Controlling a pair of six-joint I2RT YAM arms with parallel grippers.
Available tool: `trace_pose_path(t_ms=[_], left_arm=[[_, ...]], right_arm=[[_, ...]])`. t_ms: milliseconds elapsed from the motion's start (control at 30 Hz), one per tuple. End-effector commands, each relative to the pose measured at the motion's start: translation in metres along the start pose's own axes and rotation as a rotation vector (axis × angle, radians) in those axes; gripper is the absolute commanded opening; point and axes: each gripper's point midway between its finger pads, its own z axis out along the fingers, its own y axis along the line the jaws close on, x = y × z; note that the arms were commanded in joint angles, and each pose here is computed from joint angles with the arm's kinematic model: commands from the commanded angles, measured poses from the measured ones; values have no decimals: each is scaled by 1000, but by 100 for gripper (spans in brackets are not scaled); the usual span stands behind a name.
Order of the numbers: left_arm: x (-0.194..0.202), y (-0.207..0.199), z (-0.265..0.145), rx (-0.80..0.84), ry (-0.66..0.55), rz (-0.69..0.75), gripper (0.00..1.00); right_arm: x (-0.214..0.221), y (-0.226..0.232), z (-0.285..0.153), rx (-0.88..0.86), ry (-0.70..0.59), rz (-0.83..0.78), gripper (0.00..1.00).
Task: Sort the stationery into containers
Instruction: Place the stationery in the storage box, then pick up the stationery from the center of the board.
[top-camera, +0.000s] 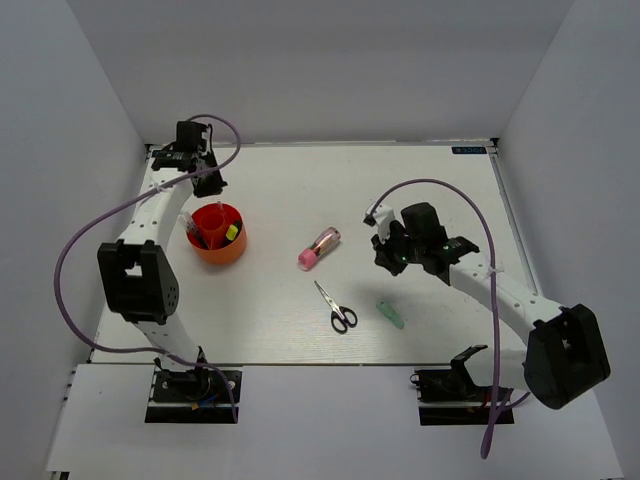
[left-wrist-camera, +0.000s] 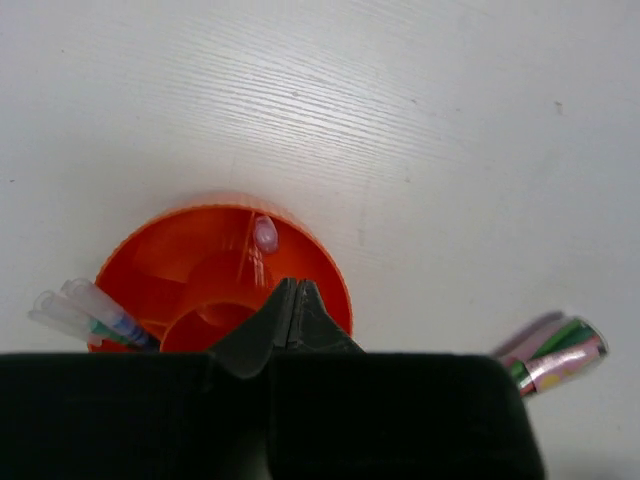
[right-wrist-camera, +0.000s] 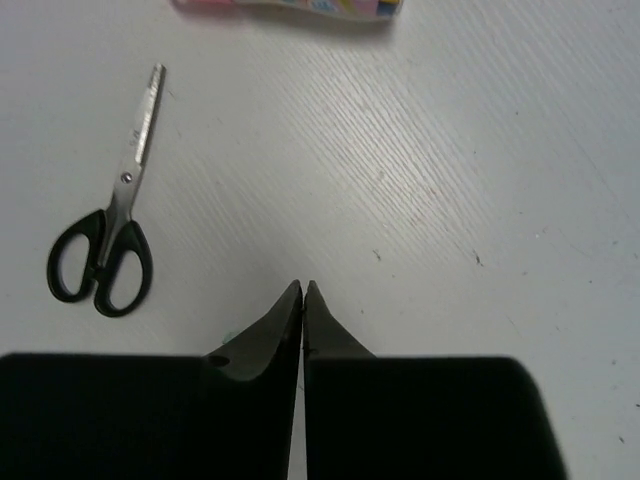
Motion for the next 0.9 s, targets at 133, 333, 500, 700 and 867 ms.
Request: trace_pose_path(t_ms=[133, 333, 500, 700, 867], left_arm=[[34, -36, -108, 306, -62, 50, 68], [127, -31, -130, 416, -15, 141, 85], [159, -24, -147, 459, -34, 128, 88], [180, -16, -147, 464, -49, 143, 88], [188, -11, -148, 462, -71, 149, 88]], right_arm=[[36, -5, -11, -19, 213, -75, 44], [74, 14, -14, -137, 393, -76, 64], [90, 23, -12, -173, 459, -69, 66], [93, 29, -2, -166, 494, -43, 65], [93, 35, 10, -146, 518, -57, 62]])
